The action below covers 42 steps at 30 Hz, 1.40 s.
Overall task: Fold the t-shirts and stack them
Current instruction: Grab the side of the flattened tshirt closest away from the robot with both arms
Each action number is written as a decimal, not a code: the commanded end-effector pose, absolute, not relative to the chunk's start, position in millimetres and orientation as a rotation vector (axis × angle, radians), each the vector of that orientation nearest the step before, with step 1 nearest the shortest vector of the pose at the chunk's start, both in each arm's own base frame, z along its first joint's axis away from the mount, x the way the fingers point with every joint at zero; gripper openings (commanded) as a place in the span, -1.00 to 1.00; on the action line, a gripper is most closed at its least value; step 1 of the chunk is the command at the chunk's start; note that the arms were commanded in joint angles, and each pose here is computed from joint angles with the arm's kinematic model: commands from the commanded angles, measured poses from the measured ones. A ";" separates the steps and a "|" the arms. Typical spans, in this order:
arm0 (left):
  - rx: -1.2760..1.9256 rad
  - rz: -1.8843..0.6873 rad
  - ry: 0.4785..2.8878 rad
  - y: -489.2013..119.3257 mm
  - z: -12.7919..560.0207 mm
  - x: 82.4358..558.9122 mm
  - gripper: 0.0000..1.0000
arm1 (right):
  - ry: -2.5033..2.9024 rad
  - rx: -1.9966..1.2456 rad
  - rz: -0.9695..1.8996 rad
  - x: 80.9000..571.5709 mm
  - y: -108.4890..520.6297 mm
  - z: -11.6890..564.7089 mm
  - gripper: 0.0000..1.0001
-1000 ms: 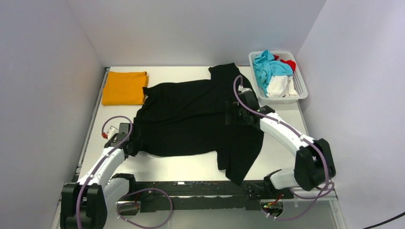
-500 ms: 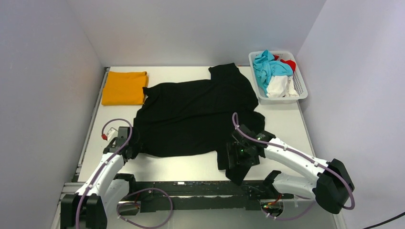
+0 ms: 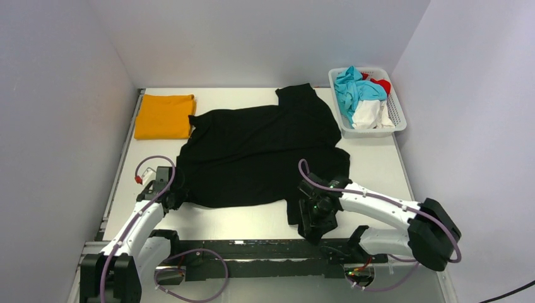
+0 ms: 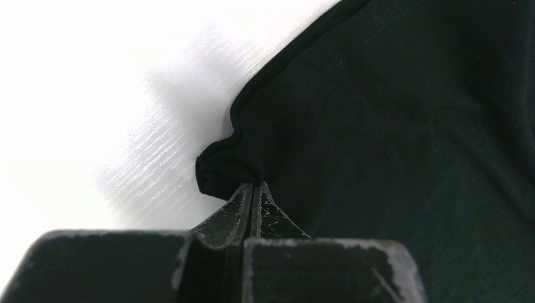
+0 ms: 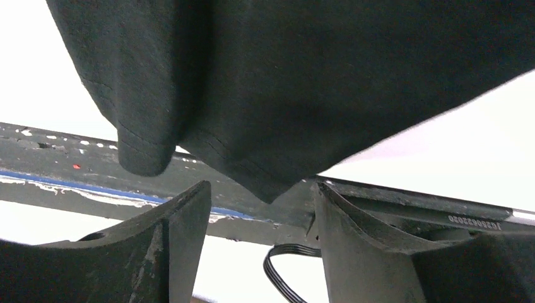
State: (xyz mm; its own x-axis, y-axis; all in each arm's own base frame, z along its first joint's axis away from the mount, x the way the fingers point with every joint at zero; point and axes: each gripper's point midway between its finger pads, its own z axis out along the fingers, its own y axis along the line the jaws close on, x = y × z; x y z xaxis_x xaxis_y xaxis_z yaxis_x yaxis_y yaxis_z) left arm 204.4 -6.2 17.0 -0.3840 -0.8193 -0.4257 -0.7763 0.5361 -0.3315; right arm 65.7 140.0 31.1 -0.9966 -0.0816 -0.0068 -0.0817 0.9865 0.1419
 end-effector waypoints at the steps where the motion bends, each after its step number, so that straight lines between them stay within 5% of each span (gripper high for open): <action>1: -1.292 -0.077 2.259 -5.3 11.3 194.6 -1.00 | 3.112 -0.186 0.366 74.2 169.4 26.2 0.23; 10: -1.308 -0.112 2.251 -9.3 8.7 198.2 -1.00 | 3.124 -0.120 0.150 85.7 157.9 -0.1 -0.09; 15: -1.304 -0.091 2.250 -6.4 10.0 196.5 -1.00 | 3.115 -0.108 -0.050 87.9 134.6 11.3 -1.00; 36: -1.400 -0.158 2.325 -20.9 16.8 129.8 -1.00 | 3.437 -0.237 0.093 -6.8 97.9 103.0 -1.00; 42: -1.334 -0.250 2.284 -27.0 32.3 144.3 -1.00 | 3.264 -0.236 0.149 31.0 118.1 101.5 -1.00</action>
State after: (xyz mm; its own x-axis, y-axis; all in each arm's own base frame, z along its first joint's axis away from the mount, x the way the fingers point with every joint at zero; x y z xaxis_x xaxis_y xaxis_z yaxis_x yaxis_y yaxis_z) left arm 136.5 -18.4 19.6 -0.4075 -0.8523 -0.3279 -0.7975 0.5071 -0.3270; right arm 15.7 107.4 94.4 -0.9686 -0.1631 0.1879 -0.1486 0.9849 0.0892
